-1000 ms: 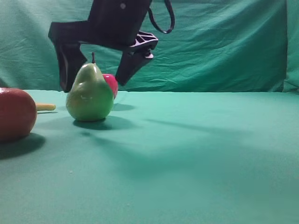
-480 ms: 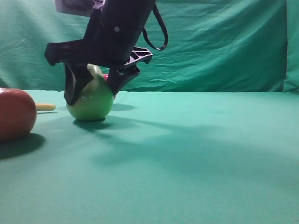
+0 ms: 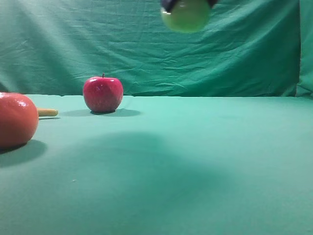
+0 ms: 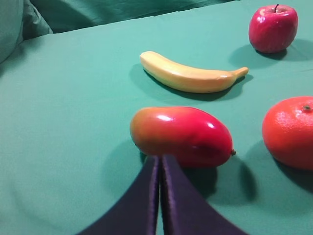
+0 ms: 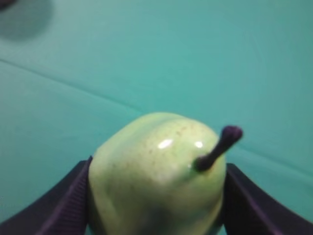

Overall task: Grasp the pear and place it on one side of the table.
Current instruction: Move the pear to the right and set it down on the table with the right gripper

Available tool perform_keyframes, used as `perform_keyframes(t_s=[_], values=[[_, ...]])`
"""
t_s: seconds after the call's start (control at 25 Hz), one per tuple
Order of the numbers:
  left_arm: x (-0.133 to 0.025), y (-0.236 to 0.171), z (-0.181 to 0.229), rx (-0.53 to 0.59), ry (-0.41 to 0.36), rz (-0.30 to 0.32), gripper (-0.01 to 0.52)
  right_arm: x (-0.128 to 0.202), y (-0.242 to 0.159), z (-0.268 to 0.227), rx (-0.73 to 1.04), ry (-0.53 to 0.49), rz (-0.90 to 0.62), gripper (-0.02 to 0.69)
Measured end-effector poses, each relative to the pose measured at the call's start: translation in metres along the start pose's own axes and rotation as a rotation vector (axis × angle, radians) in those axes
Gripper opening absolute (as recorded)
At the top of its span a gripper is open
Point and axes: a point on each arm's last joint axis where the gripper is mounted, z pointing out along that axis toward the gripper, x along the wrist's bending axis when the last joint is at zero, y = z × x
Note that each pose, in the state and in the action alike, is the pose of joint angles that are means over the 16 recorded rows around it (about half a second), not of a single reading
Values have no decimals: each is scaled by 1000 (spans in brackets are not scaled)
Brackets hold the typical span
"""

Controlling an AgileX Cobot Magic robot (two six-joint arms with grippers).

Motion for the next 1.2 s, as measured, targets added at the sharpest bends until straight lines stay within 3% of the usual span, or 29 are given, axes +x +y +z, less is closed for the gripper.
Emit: perform_keyframes(t_s=[0.28, 0.68, 1.2], values=[[0, 0, 0, 0, 0, 0, 0, -29, -44, 24, 34, -57, 78, 470], [0, 0, 0, 0, 0, 0, 0, -35, -55, 53, 9, -61, 80, 477], [0, 0, 0, 0, 0, 0, 0, -35, -58, 44, 53, -65, 79, 615]])
